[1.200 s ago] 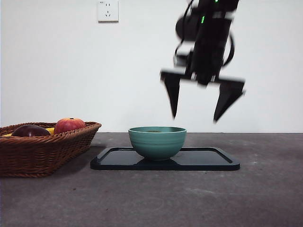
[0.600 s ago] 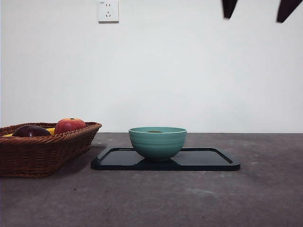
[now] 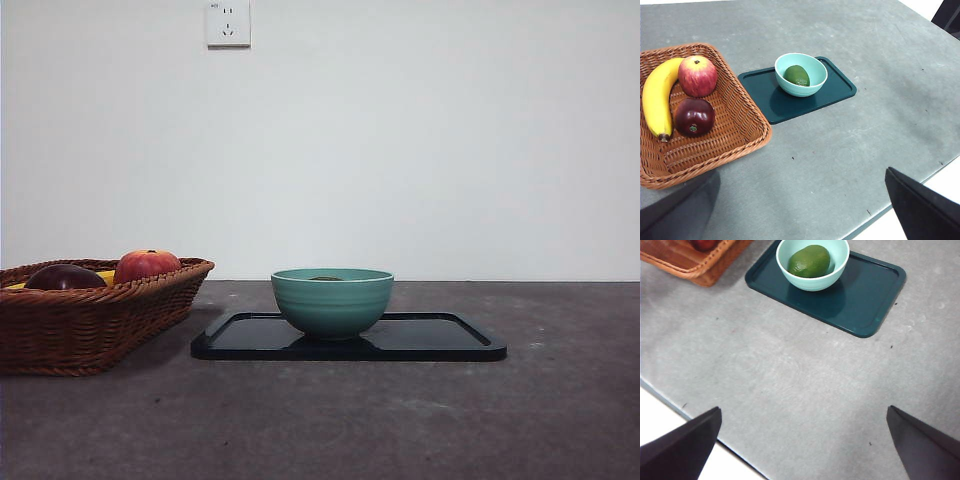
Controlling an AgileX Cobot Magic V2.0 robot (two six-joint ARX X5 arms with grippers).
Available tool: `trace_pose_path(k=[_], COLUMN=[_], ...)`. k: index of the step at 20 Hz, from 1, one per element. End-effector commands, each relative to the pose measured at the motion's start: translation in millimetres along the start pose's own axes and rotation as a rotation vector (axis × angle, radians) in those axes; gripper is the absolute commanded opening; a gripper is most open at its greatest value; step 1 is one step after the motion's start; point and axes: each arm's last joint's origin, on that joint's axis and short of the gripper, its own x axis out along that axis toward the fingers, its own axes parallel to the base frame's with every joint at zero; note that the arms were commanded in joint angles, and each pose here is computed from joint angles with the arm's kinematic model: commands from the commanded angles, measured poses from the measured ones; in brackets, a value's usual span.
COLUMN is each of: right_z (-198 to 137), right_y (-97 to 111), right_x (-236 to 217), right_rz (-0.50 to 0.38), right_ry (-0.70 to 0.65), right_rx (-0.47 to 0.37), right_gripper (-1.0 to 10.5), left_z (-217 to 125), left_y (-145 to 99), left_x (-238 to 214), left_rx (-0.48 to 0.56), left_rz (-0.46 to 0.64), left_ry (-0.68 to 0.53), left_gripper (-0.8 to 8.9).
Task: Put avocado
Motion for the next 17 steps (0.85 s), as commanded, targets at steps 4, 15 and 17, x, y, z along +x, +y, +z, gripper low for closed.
trace_pose_path(k=[4,15,17], right_z=[-5,-6,-6], right_y=[-6,-8,-8], right_x=[-16,-18,-18], right_rz=[0.048,0.023,0.012], right_ry=[-0.083,-0.108,-0.112], right_rx=[0.036,0.043,0.044], right_gripper=[5.9,0.0,0.1], left_z=[2,0,0], left_y=[0,1,1], left_x=[-2,-2,-2], left_rx=[0.004,0.009,0.008], left_rz=[-0.011,-0.003,-0.003], left_ry=[-0.017,0.006,0.005], left_gripper=[5.29,0.20,0.17])
